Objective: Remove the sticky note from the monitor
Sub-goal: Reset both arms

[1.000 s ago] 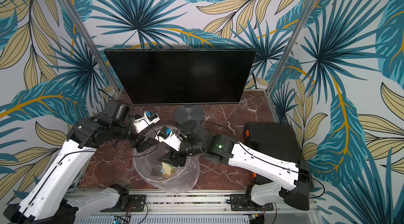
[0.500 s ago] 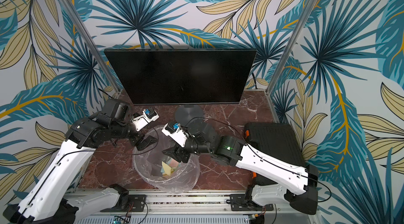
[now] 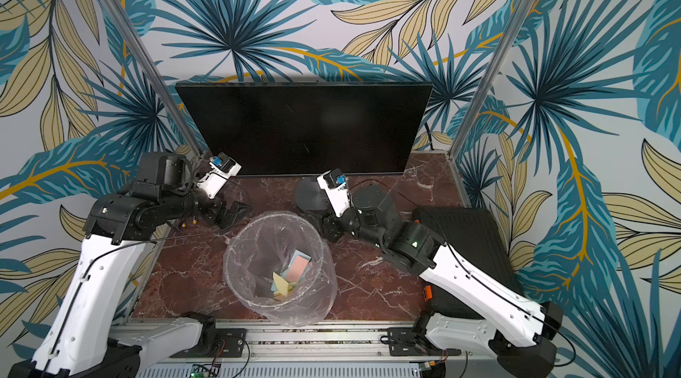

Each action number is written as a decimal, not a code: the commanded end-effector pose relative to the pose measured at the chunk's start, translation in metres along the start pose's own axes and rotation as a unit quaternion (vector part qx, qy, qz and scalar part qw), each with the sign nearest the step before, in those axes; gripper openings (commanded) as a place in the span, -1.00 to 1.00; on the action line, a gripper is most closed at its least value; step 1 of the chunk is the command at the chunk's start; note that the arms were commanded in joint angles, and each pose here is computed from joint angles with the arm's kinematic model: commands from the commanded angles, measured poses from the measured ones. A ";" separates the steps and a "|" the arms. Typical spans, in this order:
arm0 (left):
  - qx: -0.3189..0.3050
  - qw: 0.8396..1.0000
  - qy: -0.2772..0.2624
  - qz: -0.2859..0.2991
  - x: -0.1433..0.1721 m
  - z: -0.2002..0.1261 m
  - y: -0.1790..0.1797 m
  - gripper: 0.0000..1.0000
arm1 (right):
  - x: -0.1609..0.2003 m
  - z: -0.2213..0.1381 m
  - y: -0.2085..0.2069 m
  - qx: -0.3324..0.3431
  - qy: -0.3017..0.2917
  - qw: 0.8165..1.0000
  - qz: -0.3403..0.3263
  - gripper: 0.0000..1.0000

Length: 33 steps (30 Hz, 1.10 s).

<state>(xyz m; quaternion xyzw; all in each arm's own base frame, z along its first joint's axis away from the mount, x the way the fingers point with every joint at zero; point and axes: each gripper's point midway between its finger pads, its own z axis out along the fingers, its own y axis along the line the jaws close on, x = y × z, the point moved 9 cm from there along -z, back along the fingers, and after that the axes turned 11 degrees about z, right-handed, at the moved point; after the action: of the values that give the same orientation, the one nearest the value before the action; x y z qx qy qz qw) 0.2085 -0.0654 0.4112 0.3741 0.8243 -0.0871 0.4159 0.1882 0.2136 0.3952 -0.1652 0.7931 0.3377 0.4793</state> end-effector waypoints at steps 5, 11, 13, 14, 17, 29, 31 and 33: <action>-0.055 0.996 -0.027 -0.063 0.001 -0.004 0.025 1.00 | -0.007 -0.012 -0.041 0.084 -0.035 0.994 0.066 0.20; -0.093 0.988 -0.017 -0.121 0.018 -0.004 0.046 1.00 | -0.005 -0.024 -0.078 0.157 -0.048 0.978 0.131 0.27; -0.105 0.985 -0.012 -0.137 0.026 -0.005 0.053 1.00 | -0.001 -0.030 -0.093 0.181 -0.055 0.970 0.152 0.28; -0.112 0.983 -0.010 -0.144 0.031 -0.005 0.056 1.00 | 0.001 -0.033 -0.101 0.194 -0.059 0.966 0.163 0.30; -0.138 0.975 -0.002 -0.176 0.054 -0.007 0.069 1.00 | 0.012 -0.043 -0.126 0.236 -0.059 0.950 0.193 0.34; -0.216 0.945 0.058 -0.241 0.141 0.027 0.102 1.00 | 0.049 -0.048 -0.161 0.250 -0.081 0.940 0.219 0.66; -0.234 0.944 0.050 -0.228 0.149 0.035 0.105 1.00 | 0.053 -0.052 -0.164 0.267 -0.095 0.933 0.220 0.70; -0.241 0.945 0.040 -0.218 0.157 0.044 0.106 1.00 | 0.056 -0.055 -0.165 0.272 -0.106 0.934 0.208 0.71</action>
<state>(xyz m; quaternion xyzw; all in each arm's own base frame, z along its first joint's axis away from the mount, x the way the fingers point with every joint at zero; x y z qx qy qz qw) 0.2427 0.0678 0.2787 0.0677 0.9245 -0.0055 0.3751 0.2226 0.0645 0.2995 0.1724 0.8347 0.2193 0.4749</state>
